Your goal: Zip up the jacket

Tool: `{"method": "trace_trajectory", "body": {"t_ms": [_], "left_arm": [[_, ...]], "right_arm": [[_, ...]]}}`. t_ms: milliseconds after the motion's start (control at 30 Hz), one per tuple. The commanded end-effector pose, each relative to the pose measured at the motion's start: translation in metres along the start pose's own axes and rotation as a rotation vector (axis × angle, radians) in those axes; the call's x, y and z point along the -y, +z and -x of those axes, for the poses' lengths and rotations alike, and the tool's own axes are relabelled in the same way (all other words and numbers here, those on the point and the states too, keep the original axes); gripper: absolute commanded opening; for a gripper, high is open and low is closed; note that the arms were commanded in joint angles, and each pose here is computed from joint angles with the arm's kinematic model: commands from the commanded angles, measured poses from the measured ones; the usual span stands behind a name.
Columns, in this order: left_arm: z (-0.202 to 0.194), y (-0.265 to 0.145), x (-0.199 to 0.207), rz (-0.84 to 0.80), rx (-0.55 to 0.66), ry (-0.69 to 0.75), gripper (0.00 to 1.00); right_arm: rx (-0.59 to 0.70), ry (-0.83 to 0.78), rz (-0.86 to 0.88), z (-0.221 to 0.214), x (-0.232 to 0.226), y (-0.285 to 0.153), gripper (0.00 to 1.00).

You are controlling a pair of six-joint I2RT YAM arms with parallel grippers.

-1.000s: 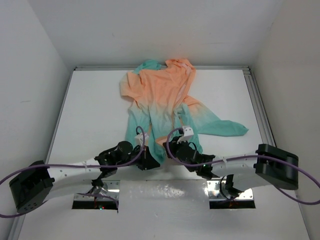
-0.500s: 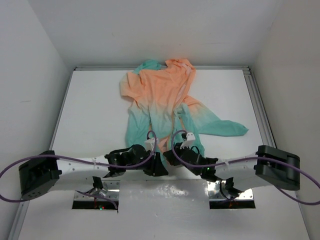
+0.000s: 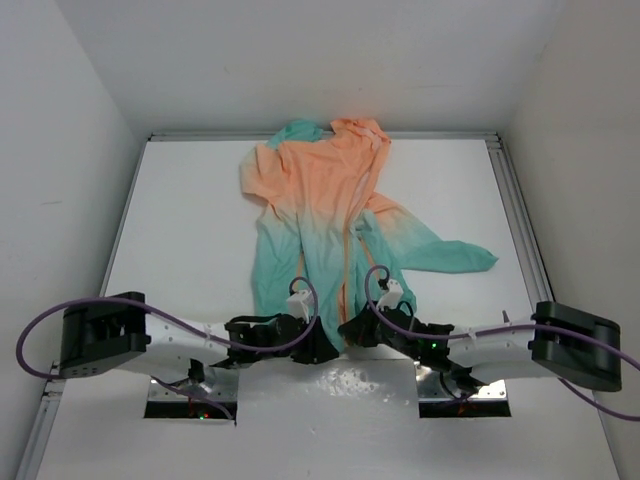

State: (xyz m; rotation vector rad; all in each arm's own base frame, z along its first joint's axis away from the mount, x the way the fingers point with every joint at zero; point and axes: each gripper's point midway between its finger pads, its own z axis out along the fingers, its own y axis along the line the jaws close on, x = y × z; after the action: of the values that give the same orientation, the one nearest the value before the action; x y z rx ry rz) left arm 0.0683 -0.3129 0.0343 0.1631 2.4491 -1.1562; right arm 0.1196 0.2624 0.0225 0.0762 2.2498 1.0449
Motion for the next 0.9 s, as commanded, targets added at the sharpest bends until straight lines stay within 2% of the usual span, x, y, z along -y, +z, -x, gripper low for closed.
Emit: {"method": "trace_trajectory", "body": {"t_ms": [0,100,133,200,267,333,400,633,733,833,867], "left_arm": [[0.011,0.005,0.02,-0.057,0.107,-0.093,0.33],[0.018,-0.001,0.001,0.007,0.189,-0.135,0.31],[0.026,-0.008,-0.021,0.074,0.252,-0.18,0.31],[0.03,-0.017,-0.049,0.172,0.301,-0.198,0.32],[0.051,-0.027,-0.057,0.224,0.388,-0.219,0.31],[0.062,-0.035,-0.072,0.32,0.398,-0.19,0.31],[0.071,-0.04,-0.093,0.392,0.392,-0.224,0.29],[0.086,-0.043,-0.13,0.48,0.328,-0.224,0.31],[0.102,-0.034,-0.145,0.474,0.299,-0.272,0.3],[0.142,-0.024,-0.15,0.475,0.328,-0.262,0.3],[0.178,-0.02,-0.134,0.444,0.377,-0.239,0.3]], "right_arm": [[-0.045,0.095,0.104,-0.004,-0.026,-0.006,0.0],[-0.065,0.102,0.073,-0.008,-0.018,-0.01,0.0],[-0.055,0.099,0.039,-0.009,-0.006,-0.011,0.0],[-0.045,0.097,0.036,-0.008,-0.003,-0.012,0.0],[-0.041,0.088,0.03,-0.007,-0.002,-0.011,0.0],[-0.039,0.074,0.022,-0.007,-0.002,-0.009,0.0],[-0.036,0.051,0.017,-0.005,-0.005,-0.005,0.0],[-0.009,0.038,0.038,0.003,-0.03,0.019,0.0],[0.022,0.029,0.032,0.008,-0.038,0.034,0.0],[0.072,0.047,0.055,0.019,-0.052,0.043,0.0],[0.083,0.057,0.047,0.021,-0.052,0.047,0.0]]}}
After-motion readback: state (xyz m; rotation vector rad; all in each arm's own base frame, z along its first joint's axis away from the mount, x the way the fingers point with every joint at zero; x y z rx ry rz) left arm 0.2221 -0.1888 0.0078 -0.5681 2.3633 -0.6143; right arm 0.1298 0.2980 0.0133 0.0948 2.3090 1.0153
